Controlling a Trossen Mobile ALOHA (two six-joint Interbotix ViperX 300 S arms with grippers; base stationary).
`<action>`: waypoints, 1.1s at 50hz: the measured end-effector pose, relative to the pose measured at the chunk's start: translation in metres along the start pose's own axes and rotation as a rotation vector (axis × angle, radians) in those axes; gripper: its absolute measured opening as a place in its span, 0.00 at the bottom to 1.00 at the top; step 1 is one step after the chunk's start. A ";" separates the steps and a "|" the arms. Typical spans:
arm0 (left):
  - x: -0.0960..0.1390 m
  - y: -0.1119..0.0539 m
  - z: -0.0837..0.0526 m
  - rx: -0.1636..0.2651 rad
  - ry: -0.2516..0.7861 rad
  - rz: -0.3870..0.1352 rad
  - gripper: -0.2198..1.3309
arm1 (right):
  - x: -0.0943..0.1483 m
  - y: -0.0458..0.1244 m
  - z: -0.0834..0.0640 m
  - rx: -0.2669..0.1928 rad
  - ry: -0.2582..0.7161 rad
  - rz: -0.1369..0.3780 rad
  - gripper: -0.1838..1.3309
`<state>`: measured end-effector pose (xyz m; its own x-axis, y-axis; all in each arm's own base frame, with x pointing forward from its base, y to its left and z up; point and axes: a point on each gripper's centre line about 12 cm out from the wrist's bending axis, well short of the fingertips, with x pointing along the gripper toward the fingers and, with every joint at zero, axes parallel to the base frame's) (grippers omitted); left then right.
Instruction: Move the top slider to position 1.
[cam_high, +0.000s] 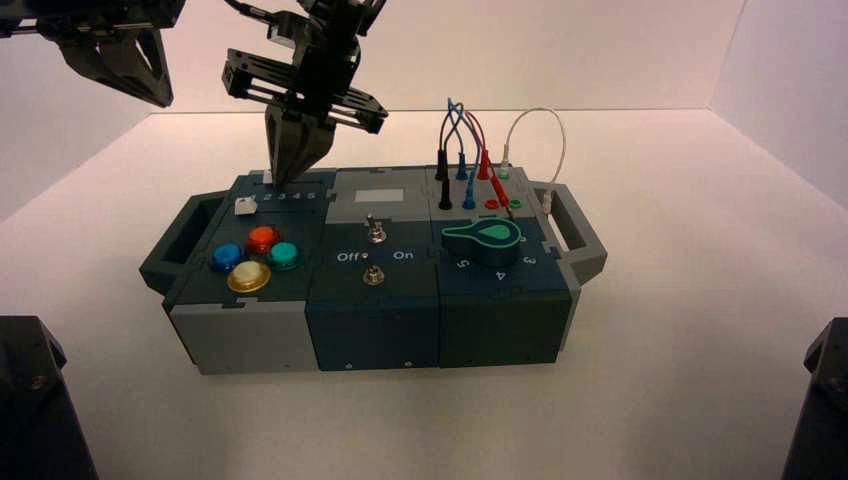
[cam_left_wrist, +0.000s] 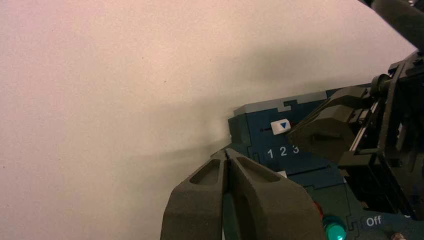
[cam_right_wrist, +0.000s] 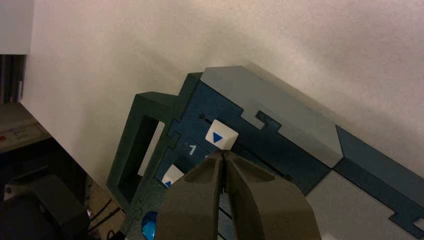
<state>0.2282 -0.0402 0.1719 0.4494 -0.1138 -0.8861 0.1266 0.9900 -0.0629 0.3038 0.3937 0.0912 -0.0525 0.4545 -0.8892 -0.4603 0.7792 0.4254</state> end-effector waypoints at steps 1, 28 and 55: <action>0.000 0.000 0.000 -0.001 -0.002 0.001 0.04 | 0.001 0.000 0.000 -0.002 0.002 0.000 0.03; 0.000 0.000 0.000 0.002 0.002 0.002 0.04 | 0.004 0.005 0.016 -0.020 0.003 0.009 0.03; 0.000 0.000 0.000 0.002 0.000 0.002 0.04 | -0.046 -0.009 -0.013 -0.037 -0.022 -0.042 0.03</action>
<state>0.2284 -0.0401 0.1716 0.4496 -0.1120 -0.8862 0.1280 0.9899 -0.0601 0.2985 0.3605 0.1263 -0.0133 0.4317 -0.9019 -0.4942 0.7813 0.3813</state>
